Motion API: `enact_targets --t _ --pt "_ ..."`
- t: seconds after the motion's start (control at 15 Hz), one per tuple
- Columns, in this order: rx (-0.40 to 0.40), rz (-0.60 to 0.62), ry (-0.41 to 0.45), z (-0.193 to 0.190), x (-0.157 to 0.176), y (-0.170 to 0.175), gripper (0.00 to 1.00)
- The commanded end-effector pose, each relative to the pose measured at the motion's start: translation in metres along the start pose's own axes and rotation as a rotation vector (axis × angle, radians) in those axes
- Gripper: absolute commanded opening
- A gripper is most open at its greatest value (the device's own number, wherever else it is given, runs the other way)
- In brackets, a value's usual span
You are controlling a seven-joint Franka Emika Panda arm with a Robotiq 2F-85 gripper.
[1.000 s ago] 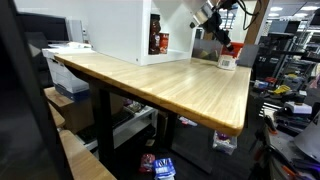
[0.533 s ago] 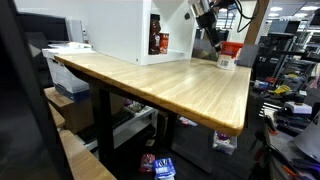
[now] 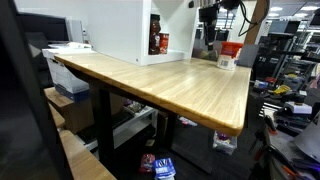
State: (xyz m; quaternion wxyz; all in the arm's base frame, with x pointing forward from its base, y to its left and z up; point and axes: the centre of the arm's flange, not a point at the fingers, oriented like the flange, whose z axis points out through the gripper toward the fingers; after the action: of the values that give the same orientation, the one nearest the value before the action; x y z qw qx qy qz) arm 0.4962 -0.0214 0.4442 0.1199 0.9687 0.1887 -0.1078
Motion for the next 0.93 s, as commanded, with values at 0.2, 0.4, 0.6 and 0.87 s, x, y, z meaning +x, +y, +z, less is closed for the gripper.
enact_targets --t 0.2,0.4,0.6,0.87 --pt "0.008 0.053 0.264 0.0 -0.042 -0.003 1.0" --pt "0.022 0.087 0.326 -0.004 -0.06 -0.003 1.0" --pt "0.033 0.121 0.405 -0.011 -0.081 -0.005 1.0" --pt "0.029 0.13 0.392 -0.02 -0.07 0.003 1.0"
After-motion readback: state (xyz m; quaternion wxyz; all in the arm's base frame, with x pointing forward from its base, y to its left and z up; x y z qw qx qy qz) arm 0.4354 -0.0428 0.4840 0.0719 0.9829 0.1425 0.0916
